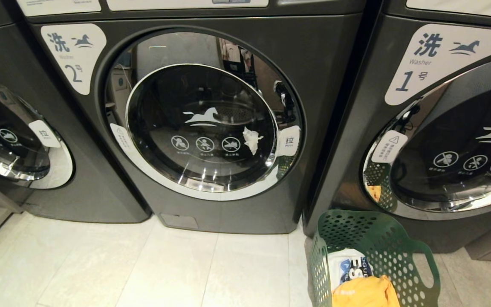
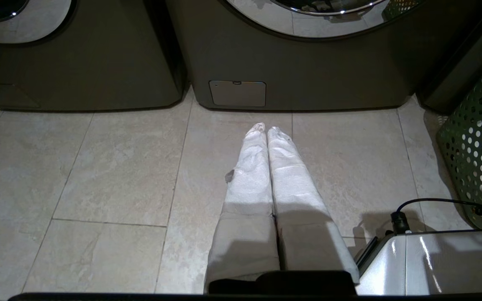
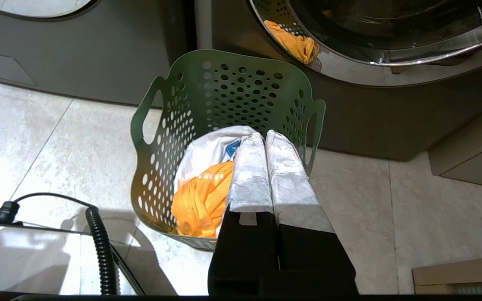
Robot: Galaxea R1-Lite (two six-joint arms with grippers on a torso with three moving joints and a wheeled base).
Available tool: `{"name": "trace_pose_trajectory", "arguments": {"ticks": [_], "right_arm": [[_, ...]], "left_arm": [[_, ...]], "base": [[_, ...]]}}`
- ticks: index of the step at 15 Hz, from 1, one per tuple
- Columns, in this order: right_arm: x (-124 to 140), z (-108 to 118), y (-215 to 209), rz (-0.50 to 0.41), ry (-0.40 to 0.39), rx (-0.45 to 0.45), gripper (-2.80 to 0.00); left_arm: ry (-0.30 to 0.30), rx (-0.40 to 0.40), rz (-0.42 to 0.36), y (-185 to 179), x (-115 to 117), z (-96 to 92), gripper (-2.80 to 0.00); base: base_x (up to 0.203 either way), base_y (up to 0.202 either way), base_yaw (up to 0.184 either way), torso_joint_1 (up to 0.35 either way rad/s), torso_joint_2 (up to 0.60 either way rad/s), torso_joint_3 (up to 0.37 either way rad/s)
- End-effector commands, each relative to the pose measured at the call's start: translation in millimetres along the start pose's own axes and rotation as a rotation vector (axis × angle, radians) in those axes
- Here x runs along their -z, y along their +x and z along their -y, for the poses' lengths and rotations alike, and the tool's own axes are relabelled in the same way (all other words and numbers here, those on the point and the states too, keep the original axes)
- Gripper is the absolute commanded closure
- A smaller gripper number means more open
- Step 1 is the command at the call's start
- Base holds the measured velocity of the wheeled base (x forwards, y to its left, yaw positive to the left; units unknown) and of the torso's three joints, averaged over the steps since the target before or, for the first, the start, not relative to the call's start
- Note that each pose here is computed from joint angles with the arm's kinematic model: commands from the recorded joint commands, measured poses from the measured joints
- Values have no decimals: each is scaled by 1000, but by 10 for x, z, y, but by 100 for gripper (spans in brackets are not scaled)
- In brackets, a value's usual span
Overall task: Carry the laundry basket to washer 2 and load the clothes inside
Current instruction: Open the lid of the washing machine
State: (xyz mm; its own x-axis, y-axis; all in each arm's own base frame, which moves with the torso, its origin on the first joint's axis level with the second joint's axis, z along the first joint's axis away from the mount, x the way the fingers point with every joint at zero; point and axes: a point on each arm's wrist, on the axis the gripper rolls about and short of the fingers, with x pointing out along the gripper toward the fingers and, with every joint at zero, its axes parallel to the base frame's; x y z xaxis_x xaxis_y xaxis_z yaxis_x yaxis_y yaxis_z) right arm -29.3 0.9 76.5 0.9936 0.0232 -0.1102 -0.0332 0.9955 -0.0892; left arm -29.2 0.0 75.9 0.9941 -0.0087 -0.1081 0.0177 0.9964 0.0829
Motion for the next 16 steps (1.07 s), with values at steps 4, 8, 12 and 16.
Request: {"name": "trace_pose_trajectory", "arguments": {"ticks": [4, 8, 12, 16], "right_arm": [[0, 0, 1, -3, 0, -1, 0], [0, 0, 1, -3, 0, -2, 0], [0, 0, 1, -3, 1, 0, 0], [0, 0, 1, -3, 3, 0, 0]], "left_arm": [[0, 1, -1, -1, -4, 0, 0], [0, 1, -1, -1, -4, 0, 0], [0, 0, -1, -1, -4, 0, 0], [-6, -2, -2, 1, 0, -1, 0]], "base": [[1, -49, -2, 1, 1, 5], [0, -193, 1, 2, 3, 1], [0, -195, 3, 2, 4, 4], [0, -185, 1, 3, 3, 3]]}}
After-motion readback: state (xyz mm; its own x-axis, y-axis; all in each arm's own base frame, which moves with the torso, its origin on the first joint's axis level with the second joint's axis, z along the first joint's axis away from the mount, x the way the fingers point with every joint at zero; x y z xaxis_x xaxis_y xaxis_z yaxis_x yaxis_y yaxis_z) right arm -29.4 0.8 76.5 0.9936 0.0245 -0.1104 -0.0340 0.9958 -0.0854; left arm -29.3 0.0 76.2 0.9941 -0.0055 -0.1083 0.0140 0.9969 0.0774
